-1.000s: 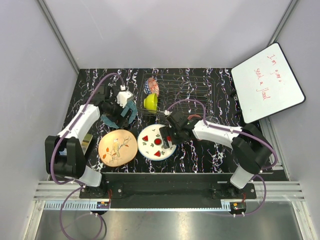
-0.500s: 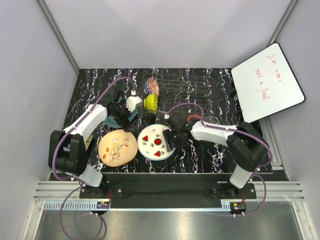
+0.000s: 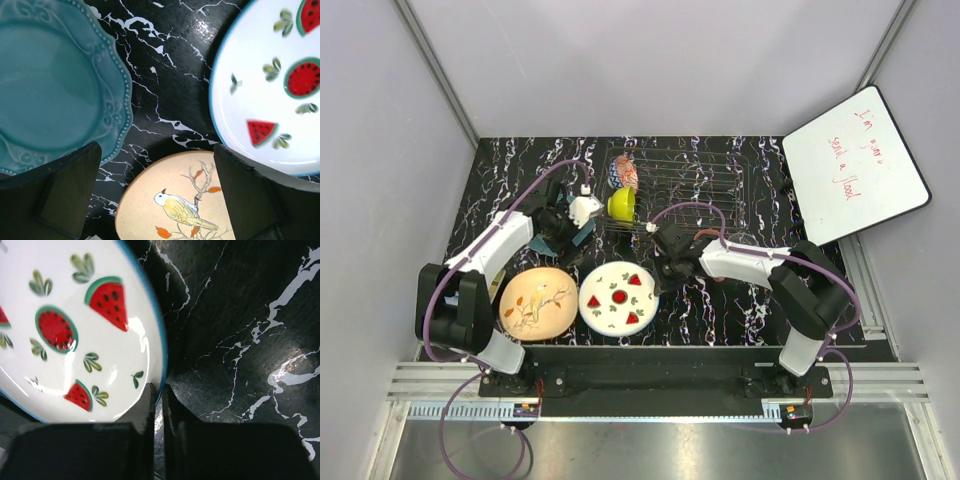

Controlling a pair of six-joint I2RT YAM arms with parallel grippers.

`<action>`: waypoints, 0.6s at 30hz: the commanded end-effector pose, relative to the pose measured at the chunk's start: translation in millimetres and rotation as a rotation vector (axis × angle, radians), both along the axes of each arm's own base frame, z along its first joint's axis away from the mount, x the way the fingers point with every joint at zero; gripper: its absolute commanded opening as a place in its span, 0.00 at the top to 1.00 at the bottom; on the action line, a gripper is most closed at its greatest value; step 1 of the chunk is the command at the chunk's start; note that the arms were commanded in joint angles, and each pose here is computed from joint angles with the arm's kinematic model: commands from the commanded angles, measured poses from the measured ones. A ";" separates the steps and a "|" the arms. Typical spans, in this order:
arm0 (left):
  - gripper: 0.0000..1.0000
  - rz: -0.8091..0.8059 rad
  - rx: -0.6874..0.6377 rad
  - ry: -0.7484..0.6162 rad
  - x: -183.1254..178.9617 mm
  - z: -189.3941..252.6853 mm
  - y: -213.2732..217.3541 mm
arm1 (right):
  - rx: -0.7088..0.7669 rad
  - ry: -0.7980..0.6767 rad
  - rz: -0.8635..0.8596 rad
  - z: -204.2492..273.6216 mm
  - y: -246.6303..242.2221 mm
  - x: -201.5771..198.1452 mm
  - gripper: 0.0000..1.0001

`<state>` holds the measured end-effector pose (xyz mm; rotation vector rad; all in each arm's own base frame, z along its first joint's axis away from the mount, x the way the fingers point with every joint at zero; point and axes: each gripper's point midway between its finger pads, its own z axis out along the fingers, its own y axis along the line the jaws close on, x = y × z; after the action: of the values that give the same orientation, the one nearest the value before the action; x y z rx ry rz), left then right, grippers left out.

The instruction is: Load the mixed dishes into the dish rack

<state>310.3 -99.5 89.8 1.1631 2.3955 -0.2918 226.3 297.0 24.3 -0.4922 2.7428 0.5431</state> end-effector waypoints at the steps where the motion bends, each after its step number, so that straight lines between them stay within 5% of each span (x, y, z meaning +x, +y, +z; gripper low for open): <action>1: 0.02 -0.004 0.017 -0.097 9.8 19.3 3.9 | -0.055 0.008 0.037 -10.9 -9.3 -10.1 1.00; 11: 0.02 -0.002 -0.053 -0.105 7.9 39.5 -7.8 | -0.050 -0.101 0.008 12.3 -7.5 11.5 1.00; 18: 0.02 0.021 -0.070 -0.145 14.3 66.5 -8.4 | -0.054 -0.306 -0.004 65.8 -2.6 51.9 1.00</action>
<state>313.3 -100.2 118.9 1.1275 2.3539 -0.2725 236.2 292.2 31.9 -0.5371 2.6910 0.4480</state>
